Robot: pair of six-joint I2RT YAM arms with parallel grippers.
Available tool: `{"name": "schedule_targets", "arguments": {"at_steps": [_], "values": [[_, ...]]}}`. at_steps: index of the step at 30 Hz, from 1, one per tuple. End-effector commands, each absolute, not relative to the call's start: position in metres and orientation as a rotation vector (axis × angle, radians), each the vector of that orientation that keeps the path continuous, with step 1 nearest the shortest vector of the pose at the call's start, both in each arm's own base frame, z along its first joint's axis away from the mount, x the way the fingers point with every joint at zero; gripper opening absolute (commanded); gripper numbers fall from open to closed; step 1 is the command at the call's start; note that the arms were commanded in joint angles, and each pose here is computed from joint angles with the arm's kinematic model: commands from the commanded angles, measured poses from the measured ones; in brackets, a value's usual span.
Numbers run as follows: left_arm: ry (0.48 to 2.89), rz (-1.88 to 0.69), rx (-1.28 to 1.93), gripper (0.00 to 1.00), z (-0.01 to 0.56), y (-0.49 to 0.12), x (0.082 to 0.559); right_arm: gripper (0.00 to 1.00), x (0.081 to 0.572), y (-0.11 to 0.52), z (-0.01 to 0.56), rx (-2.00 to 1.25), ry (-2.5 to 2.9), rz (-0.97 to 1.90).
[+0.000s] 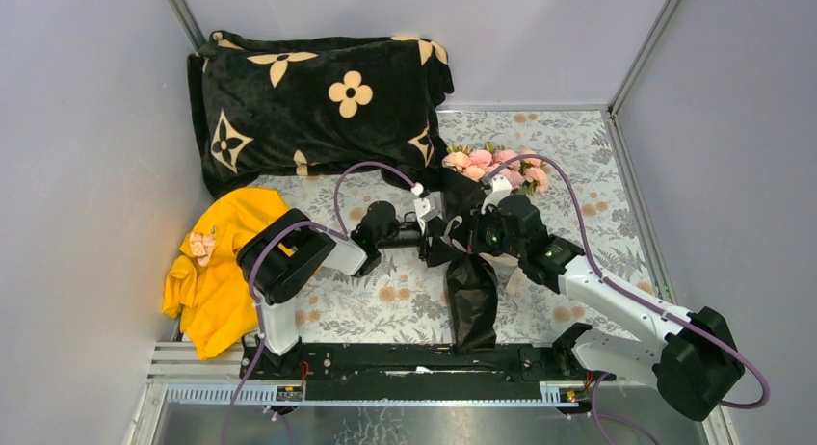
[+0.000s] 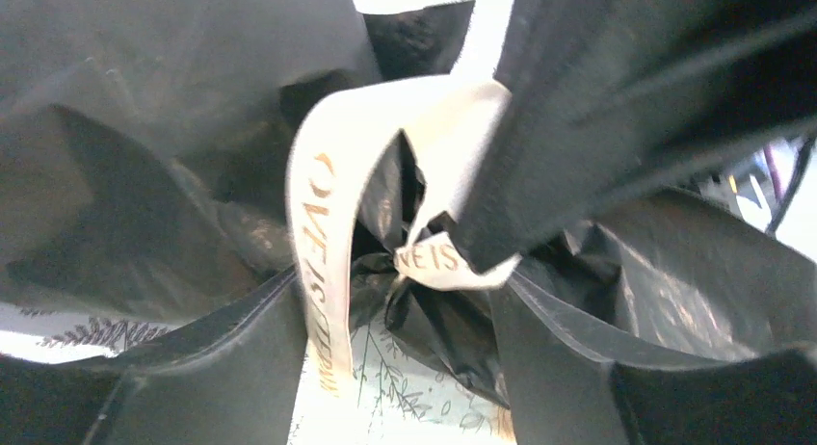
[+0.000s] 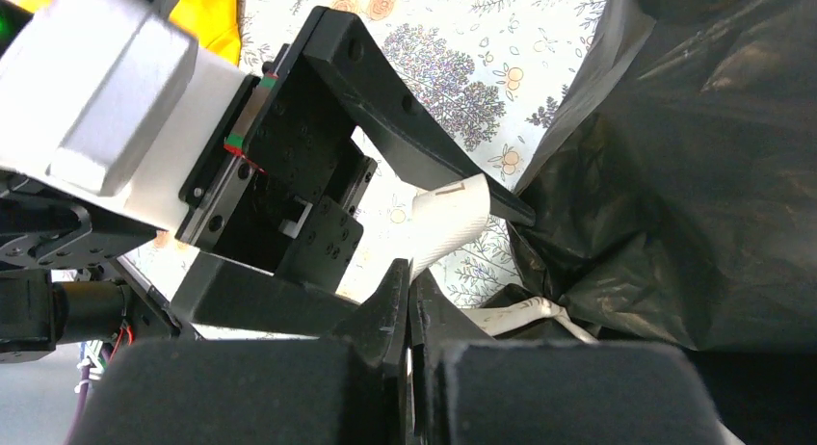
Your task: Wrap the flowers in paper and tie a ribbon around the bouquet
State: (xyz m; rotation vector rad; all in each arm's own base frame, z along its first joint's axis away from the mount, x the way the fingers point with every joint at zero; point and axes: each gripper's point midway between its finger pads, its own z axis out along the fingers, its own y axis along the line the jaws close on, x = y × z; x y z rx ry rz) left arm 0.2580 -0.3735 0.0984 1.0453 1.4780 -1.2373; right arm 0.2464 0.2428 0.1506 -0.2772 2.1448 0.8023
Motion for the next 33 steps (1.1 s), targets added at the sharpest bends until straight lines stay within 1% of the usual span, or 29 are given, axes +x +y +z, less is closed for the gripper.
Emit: {"name": "schedule_targets", "arguments": {"at_steps": [1,2,8,12,15,16,17,18,19,20,21,23,24,25,27,29,33], "values": [[1.57,-1.269,0.716,0.68,0.124,-0.377,0.276,0.0,0.255,0.246,0.164,-0.249,2.068,0.817],[1.577,-1.266,0.687,0.67,0.124,-0.378,0.277,0.0,0.254,0.245,0.163,-0.248,2.07,0.817],[1.594,-1.295,0.669,0.63,0.117,-0.388,0.267,0.0,0.256,0.243,0.16,-0.23,2.072,0.803],[1.582,-1.283,0.687,0.51,0.114,-0.391,0.263,0.0,0.256,0.241,0.158,-0.216,2.073,0.796],[1.552,-1.316,0.708,0.48,0.119,-0.394,0.255,0.0,0.258,0.24,0.157,-0.203,2.076,0.785],[1.544,-1.331,0.72,0.48,0.121,-0.395,0.25,0.0,0.259,0.239,0.157,-0.193,2.077,0.777],[1.534,-1.344,0.731,0.51,0.122,-0.396,0.246,0.0,0.26,0.237,0.156,-0.178,2.079,0.766],[1.528,-1.357,0.744,0.56,0.123,-0.396,0.242,0.0,0.261,0.235,0.156,-0.162,2.078,0.759],[1.525,-1.365,0.75,0.65,0.123,-0.396,0.239,0.0,0.261,0.234,0.157,-0.151,2.072,0.763],[1.528,-1.364,0.745,0.71,0.122,-0.396,0.237,0.0,0.263,0.231,0.158,-0.12,2.061,0.75],[1.534,-1.357,0.733,0.75,0.121,-0.395,0.238,0.0,0.264,0.229,0.161,-0.093,2.044,0.753],[1.549,-1.33,0.69,0.76,0.12,-0.392,0.242,0.0,0.265,0.224,0.163,-0.031,2.026,0.759],[1.553,-1.312,0.665,0.75,0.12,-0.391,0.244,0.0,0.264,0.222,0.163,-0.003,2.021,0.764],[1.557,-1.292,0.633,0.72,0.121,-0.39,0.247,0.0,0.264,0.22,0.163,0.023,2.017,0.765],[1.562,-1.262,0.567,0.62,0.122,-0.39,0.253,0.0,0.263,0.217,0.16,0.051,2.013,0.765],[1.546,-1.246,0.521,0.55,0.127,-0.392,0.257,0.0,0.262,0.217,0.159,0.049,2.014,0.769],[1.496,-1.247,0.54,0.54,0.137,-0.398,0.254,0.0,0.262,0.221,0.158,0.037,2.024,0.784]]}}
